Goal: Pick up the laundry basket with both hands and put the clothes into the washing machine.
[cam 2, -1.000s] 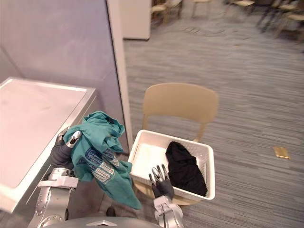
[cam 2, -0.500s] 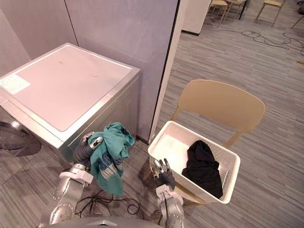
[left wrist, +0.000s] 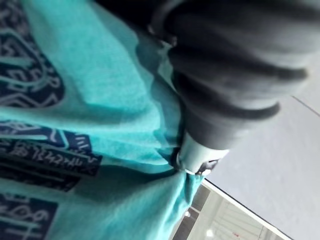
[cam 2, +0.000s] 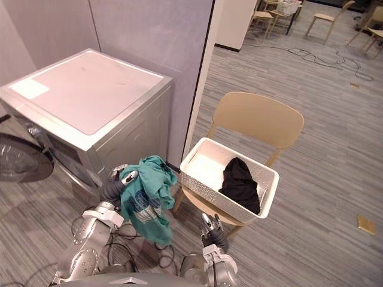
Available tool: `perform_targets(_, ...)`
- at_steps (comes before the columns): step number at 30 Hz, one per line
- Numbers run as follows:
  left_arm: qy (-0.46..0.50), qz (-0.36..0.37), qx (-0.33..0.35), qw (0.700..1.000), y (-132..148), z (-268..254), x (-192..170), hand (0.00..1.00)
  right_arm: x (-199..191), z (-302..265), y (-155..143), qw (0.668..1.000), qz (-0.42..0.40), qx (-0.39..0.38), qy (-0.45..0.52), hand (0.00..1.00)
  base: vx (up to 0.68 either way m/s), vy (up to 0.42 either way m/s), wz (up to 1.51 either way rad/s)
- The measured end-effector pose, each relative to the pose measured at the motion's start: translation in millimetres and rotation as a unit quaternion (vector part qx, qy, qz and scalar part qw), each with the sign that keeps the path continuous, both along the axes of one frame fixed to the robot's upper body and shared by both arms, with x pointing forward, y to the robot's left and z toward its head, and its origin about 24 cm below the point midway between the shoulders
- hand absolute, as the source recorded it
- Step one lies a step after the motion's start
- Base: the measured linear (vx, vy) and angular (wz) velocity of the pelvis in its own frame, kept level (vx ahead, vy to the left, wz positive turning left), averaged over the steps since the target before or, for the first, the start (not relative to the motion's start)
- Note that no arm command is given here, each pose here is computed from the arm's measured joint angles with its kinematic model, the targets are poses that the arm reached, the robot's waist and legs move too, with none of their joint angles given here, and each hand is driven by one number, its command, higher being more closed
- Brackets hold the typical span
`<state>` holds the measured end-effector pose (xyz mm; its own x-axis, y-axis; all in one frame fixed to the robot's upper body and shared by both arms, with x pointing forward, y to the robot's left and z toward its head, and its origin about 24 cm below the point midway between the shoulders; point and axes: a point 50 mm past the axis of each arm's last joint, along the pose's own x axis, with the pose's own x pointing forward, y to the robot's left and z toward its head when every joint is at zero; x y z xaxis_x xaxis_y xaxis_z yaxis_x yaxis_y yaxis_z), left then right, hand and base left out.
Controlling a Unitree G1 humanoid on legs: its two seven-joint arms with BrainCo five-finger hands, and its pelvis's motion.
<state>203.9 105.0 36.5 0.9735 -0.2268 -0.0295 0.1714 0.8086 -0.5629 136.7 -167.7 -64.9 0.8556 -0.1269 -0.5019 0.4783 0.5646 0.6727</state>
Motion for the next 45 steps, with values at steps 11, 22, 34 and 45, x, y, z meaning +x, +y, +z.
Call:
perform_targets(11, 0.120, 0.084, -0.017, 0.989, 12, -42, -35, 1.00, -11, -2, -2, 1.000, 0.005, -0.004, 0.014, 0.00, -0.12, -0.092, 0.34)
perform_targets(22, 0.150, 0.200, 0.002, 0.968, 66, -52, -47, 1.00, -10, -6, -14, 0.999, -0.030, -0.009, 0.020, 0.00, -0.01, 0.145, 0.63)
perform_targets(34, 0.159, 0.266, 0.045, 0.950, 105, -58, -35, 1.00, 20, -17, -36, 0.996, -0.081, -0.012, 0.038, 0.00, 0.25, 0.503, 0.78)
perform_targets(45, 0.163, 0.213, 0.031, 0.963, 68, -62, -33, 1.00, 18, -14, -24, 0.998, -0.045, -0.026, 0.037, 0.00, 0.16, 0.172, 0.05)
